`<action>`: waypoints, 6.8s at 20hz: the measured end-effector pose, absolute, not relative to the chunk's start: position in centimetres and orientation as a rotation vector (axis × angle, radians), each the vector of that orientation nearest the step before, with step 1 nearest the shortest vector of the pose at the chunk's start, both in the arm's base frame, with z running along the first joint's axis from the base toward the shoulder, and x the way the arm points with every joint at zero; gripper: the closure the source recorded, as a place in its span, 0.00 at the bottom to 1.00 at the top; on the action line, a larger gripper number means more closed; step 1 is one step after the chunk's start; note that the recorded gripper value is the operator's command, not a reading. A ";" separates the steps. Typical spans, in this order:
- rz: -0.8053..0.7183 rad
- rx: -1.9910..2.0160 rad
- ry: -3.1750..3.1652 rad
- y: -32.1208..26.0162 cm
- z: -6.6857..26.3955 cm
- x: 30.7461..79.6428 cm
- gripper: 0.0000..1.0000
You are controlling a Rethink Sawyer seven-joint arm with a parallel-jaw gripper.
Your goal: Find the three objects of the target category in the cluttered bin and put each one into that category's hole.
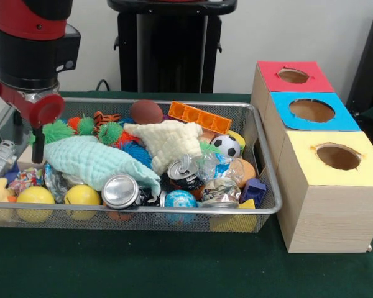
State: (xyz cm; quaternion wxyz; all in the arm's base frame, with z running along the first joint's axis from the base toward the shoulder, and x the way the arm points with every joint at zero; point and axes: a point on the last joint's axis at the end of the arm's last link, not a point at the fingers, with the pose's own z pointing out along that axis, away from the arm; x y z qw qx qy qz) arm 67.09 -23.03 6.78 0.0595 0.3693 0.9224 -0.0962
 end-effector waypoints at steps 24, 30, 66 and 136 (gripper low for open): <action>-0.328 1.092 2.936 -23.1 -4.1 63.0 0.00; -0.343 1.073 2.934 -23.3 -3.6 63.0 0.00; -0.489 0.976 2.916 -24.3 -2.7 61.0 0.00; -0.537 0.843 2.846 -25.9 -4.3 62.7 0.00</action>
